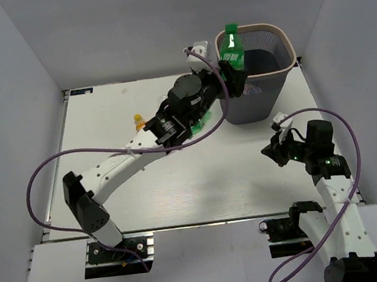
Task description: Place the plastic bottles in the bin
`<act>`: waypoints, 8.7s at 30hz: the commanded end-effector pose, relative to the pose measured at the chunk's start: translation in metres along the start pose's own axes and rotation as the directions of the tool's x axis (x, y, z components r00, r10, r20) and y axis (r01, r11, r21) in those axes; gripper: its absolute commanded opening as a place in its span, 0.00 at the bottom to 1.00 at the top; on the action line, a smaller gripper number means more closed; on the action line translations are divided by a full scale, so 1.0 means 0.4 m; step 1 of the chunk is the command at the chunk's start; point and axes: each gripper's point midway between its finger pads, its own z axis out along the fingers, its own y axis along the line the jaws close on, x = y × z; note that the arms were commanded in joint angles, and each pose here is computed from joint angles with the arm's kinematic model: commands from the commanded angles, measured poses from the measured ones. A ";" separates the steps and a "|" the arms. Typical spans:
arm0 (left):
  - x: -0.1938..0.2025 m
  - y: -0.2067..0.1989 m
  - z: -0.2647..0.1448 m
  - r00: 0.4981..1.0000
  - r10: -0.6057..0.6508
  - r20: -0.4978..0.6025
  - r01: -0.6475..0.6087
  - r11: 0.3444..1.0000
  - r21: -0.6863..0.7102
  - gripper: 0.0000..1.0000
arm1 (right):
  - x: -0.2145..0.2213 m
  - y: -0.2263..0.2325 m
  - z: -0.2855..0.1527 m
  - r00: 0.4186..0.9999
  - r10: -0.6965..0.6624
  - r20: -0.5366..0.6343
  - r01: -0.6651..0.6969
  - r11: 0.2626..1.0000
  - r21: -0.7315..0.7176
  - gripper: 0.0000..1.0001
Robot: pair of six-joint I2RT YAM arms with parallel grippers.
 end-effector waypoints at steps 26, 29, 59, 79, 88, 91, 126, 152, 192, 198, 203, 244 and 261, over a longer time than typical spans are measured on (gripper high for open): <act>-0.179 0.096 0.322 0.934 -0.020 0.356 0.020 1.000 0.003 0.99 | 0.044 0.040 0.045 0.991 -0.136 0.011 0.136 0.973 -0.189 0.55; -0.272 0.059 0.256 0.929 0.044 0.368 -0.049 0.999 0.004 0.99 | 0.013 0.029 0.062 0.988 -0.151 0.028 0.154 0.967 -0.202 0.56; 0.366 0.510 -0.710 0.869 -0.375 -0.324 0.070 0.741 -0.668 0.99 | -0.290 0.009 0.557 0.135 -0.909 0.394 0.938 -0.011 -0.348 0.77; 0.463 0.544 -0.813 0.822 -0.473 -0.319 0.124 0.695 -0.708 0.99 | -0.119 -0.065 0.780 -0.073 -0.927 0.368 0.821 -0.265 -0.506 0.79; 0.461 0.538 -0.810 0.817 -0.477 -0.324 0.127 0.697 -0.706 0.99 | -0.037 -0.105 0.835 -0.141 -0.933 0.330 0.758 -0.316 -0.571 0.79; 0.447 0.531 -0.807 0.819 -0.477 -0.318 0.135 0.700 -0.701 0.99 | 0.003 -0.106 0.842 -0.135 -0.932 0.337 0.730 -0.323 -0.602 0.79; 0.334 0.589 -0.579 0.763 -0.571 0.303 0.582 0.401 -0.707 0.99 | -0.820 0.137 0.209 0.813 -0.423 0.400 0.490 0.868 -0.078 0.00; 0.457 0.746 -0.358 0.777 -0.542 0.320 0.499 0.221 -0.838 0.99 | -0.714 -0.399 0.155 0.980 -0.070 0.184 0.032 0.979 0.200 0.90; 0.387 0.631 -0.297 0.825 -0.561 -0.065 0.348 0.597 -0.723 0.06 | -0.319 -0.136 -0.017 0.987 -0.034 0.160 0.052 0.992 -0.112 0.00; 0.190 0.384 -0.115 0.917 -0.344 -0.204 0.295 0.926 -0.236 0.00 | -0.170 -0.023 -0.015 0.988 -0.111 0.111 0.137 0.955 -0.263 0.00; -0.009 0.212 0.064 0.970 -0.225 -0.090 0.234 0.967 0.103 0.00 | -0.042 0.019 -0.002 0.995 -0.096 0.018 0.097 0.945 -0.312 0.23; -0.195 0.401 -0.230 0.996 0.014 0.093 0.023 0.923 -0.385 0.99 | -0.105 0.124 0.287 0.984 -0.131 -0.118 0.070 0.905 -0.419 0.48; 0.263 0.620 -0.748 0.928 -0.357 -0.108 0.152 0.627 -0.764 1.00 | -0.303 0.126 0.825 0.913 0.297 -0.280 -0.320 0.947 -0.039 0.82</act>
